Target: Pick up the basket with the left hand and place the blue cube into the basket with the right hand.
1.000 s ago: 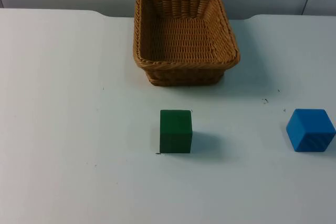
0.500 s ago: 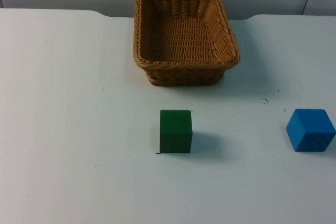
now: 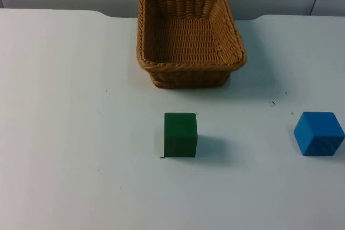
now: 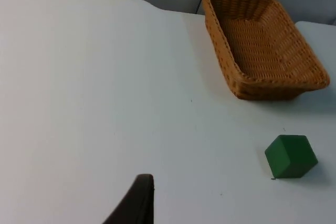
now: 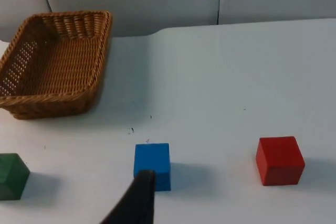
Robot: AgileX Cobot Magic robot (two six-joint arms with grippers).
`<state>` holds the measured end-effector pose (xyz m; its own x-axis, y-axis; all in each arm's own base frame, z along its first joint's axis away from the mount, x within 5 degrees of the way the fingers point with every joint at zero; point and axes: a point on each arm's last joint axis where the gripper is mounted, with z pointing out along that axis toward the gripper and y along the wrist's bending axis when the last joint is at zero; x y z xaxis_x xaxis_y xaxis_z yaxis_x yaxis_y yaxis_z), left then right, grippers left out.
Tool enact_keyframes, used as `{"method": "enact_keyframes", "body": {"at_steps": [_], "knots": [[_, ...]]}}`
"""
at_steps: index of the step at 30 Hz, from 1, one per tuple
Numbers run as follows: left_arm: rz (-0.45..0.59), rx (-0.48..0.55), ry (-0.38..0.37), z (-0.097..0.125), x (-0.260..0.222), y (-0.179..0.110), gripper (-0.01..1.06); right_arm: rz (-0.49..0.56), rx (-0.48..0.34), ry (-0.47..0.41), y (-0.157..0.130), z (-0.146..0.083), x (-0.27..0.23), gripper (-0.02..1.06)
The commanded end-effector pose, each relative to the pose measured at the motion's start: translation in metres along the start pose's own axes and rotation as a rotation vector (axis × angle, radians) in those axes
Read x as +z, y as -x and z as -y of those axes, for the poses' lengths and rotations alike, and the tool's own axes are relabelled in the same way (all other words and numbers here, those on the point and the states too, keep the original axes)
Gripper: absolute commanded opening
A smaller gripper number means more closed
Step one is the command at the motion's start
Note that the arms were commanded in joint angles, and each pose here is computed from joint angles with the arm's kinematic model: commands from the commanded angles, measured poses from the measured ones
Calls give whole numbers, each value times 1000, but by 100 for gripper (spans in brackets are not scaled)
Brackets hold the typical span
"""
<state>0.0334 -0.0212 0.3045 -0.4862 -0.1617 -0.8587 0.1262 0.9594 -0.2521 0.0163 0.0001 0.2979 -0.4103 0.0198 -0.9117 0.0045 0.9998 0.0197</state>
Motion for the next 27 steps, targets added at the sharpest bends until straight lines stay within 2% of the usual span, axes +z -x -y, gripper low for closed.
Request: {"method": "enact_keyframes", "body": {"at_steps": [1,12,20,27], "knots": [[35,-13,-12,2,-1,5,105,11,1,-7,6,0,4,105],[110,-55,-51,4,1,14,105,-132,-18,-8,24,0,41,104],[43,-80,-77,4,27,26,105,-186,-26,-8,51,0,56,104],[21,-88,-131,5,50,38,105,-212,-26,-8,59,-1,65,104]]}}
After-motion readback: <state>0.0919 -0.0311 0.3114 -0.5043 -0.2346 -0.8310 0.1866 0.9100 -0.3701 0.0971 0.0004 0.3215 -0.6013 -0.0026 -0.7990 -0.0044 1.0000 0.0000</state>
